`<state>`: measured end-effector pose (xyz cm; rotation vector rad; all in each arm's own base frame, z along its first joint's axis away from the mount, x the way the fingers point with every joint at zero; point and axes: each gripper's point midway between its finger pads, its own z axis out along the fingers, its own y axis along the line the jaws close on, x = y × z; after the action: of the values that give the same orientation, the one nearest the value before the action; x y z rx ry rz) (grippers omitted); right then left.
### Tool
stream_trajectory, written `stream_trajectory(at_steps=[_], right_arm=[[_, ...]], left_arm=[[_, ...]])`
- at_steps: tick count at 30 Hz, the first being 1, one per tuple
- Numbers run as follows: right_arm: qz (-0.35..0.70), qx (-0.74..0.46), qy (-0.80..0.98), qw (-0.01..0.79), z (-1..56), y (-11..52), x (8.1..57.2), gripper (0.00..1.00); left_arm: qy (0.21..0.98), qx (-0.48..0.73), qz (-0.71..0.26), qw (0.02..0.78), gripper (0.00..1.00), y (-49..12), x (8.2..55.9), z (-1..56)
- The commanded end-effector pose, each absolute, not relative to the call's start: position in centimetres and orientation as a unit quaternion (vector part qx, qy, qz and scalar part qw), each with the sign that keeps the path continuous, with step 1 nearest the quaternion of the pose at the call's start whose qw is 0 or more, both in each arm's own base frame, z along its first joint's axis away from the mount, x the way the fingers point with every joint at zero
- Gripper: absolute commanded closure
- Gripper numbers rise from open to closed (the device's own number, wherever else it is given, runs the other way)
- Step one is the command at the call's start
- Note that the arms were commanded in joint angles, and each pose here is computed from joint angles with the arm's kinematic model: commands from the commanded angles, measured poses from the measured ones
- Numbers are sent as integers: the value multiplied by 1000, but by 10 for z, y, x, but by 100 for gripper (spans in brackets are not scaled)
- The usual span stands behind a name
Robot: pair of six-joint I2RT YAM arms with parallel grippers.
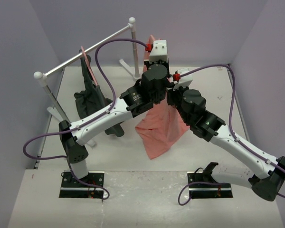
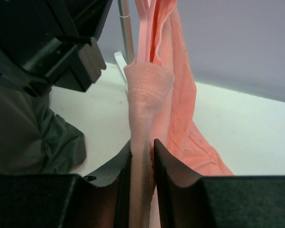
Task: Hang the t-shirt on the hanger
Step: Place the hanger at the clothesline.
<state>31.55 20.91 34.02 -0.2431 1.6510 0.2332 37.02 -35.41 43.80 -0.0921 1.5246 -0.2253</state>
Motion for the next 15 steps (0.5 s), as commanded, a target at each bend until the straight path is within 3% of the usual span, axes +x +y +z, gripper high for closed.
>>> stream_trajectory(at_steps=[1,3,10,12,15], right_arm=[[86,-114,731,668,332,211,326,82],[90,-112,732,666,331,213,328,100],[173,-139,688,691,352,219,309,100],[188,-147,670,703,358,217,299,100],[203,-158,669,697,357,213,290,100]], left_arm=[[657,-93,-144,734,100,-326,356,494],[658,-91,-146,733,100,-325,355,493],[656,-78,-148,736,97,-313,346,500],[651,-78,-150,740,86,-307,343,505],[638,-75,-167,748,55,-303,340,516]])
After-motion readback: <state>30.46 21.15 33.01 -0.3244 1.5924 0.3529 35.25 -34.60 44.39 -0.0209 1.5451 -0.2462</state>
